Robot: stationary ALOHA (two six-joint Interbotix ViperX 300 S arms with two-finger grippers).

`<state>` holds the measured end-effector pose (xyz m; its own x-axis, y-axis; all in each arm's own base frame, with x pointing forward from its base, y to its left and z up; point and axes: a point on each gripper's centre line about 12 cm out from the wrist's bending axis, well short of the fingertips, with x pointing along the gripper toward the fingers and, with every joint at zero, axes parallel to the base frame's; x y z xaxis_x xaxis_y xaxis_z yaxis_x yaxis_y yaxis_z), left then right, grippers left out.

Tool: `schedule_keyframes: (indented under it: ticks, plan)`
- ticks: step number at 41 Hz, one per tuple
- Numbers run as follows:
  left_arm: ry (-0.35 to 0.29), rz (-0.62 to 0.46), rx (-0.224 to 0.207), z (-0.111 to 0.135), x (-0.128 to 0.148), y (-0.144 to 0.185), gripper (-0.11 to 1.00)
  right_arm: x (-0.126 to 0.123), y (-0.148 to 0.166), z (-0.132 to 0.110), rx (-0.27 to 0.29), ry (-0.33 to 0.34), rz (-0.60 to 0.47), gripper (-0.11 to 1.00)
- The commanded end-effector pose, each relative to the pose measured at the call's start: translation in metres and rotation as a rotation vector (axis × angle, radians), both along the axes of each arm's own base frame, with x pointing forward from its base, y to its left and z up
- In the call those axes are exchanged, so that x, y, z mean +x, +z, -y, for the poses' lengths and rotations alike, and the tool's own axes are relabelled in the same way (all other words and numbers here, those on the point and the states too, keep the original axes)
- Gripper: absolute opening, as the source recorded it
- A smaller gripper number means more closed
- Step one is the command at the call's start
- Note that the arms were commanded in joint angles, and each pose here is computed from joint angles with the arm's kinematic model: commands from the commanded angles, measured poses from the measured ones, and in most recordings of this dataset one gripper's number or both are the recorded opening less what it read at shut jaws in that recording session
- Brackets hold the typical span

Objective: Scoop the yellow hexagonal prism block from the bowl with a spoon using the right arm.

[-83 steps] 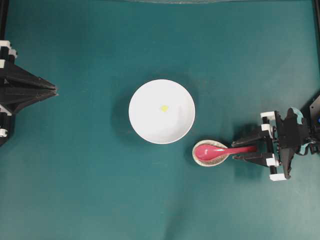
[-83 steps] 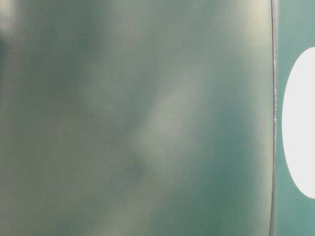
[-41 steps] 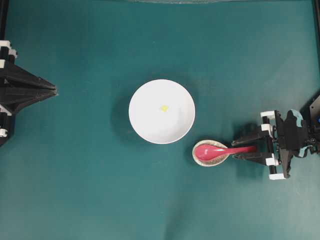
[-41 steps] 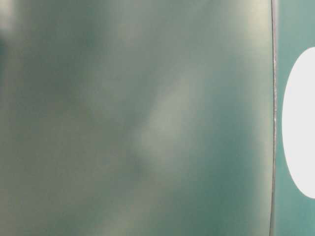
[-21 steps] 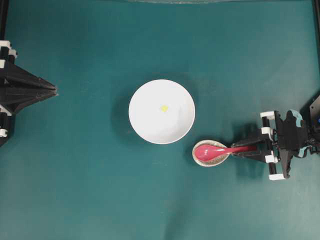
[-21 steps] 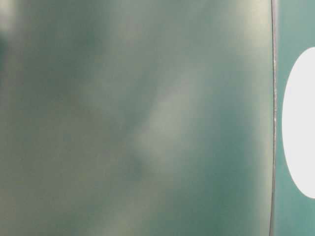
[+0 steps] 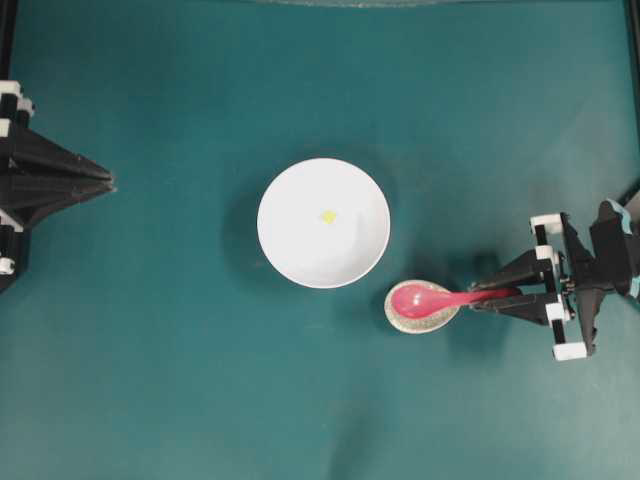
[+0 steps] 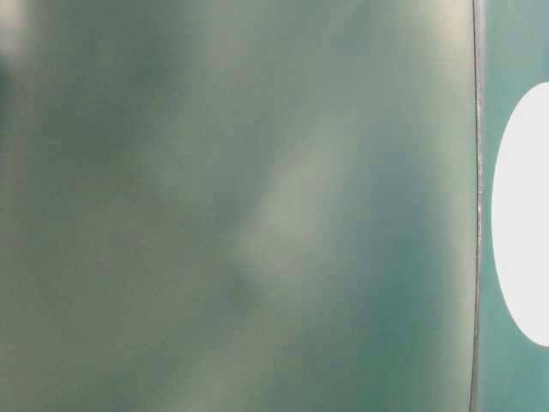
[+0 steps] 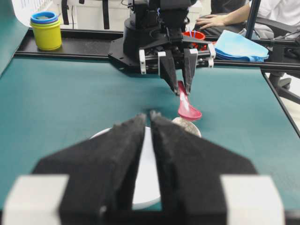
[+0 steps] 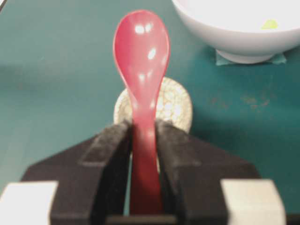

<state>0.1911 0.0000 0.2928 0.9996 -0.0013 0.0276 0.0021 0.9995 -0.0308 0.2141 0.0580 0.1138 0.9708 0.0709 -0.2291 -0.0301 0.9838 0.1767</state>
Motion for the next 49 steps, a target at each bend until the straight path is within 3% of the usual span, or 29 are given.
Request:
schedule_keyframes:
  ticks: [1,8,16,26,35,49]
  plan:
    - [0.002,0.031,-0.003,0.0,0.002,0.012,0.14,0.005,0.013,0.002,0.037,-0.016,0.016,0.24]
    - [0.002,0.031,-0.003,0.0,0.002,0.012,0.14,0.01,0.028,0.011,0.068,-0.052,-0.003,0.24]
    - [0.002,0.034,-0.003,0.0,0.002,0.013,0.14,0.019,0.051,0.025,0.038,-0.082,-0.016,0.24]
    - [0.002,0.031,-0.003,0.0,0.002,0.012,0.14,0.038,0.084,0.046,0.012,-0.106,-0.119,0.24]
    - [0.002,0.031,-0.003,0.0,0.002,0.012,0.14,0.056,0.104,0.061,0.054,-0.107,-0.265,0.24]
    - [0.002,0.031,-0.003,0.0,0.002,0.012,0.14,0.072,0.124,0.079,0.106,-0.114,-0.402,0.24]
